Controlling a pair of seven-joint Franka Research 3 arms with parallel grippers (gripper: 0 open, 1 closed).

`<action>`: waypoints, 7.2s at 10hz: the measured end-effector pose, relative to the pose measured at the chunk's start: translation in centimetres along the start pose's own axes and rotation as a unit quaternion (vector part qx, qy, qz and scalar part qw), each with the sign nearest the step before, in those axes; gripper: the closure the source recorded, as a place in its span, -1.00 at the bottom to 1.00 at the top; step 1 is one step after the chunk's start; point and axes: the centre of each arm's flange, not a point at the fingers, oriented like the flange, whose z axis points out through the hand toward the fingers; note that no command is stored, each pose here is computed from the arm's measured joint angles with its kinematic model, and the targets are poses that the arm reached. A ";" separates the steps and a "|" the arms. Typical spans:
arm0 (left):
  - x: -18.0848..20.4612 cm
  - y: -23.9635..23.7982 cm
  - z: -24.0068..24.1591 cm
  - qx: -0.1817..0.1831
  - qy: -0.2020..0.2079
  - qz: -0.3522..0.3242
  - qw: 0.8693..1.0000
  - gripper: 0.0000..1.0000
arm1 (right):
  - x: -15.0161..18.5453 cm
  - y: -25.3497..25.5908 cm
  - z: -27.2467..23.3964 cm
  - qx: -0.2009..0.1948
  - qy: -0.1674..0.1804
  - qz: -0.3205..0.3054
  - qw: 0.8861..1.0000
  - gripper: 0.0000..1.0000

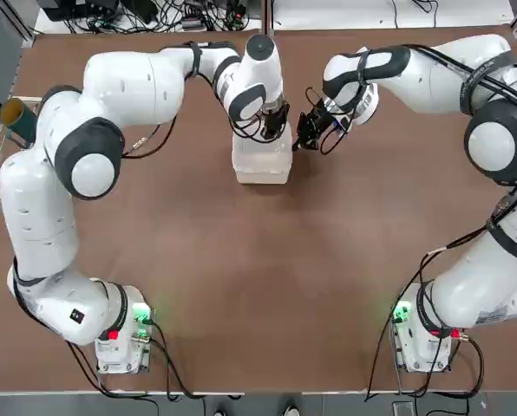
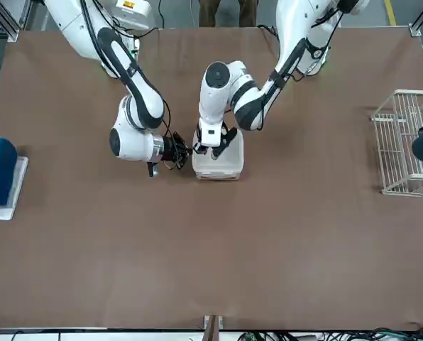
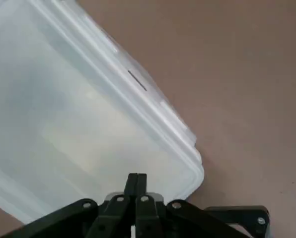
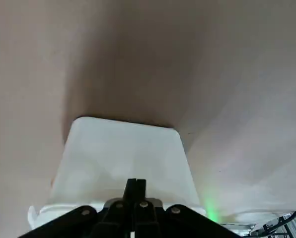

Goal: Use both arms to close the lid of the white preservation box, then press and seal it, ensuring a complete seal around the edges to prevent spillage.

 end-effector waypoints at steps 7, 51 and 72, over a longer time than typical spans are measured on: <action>3.3 0.4 -0.4 0.001 0.005 -0.021 1.000 0.98 | -0.4 -1.3 -1.8 -0.017 -0.027 0.001 0.999 0.97; 9.1 -7.5 -2.3 0.087 0.002 0.020 0.996 0.98 | -11.9 -14.9 5.3 -0.131 0.076 -0.519 0.842 0.98; 12.6 -7.1 -3.0 0.078 0.011 -0.007 0.997 0.98 | -11.9 -14.6 5.9 -0.138 0.073 -0.496 0.854 0.97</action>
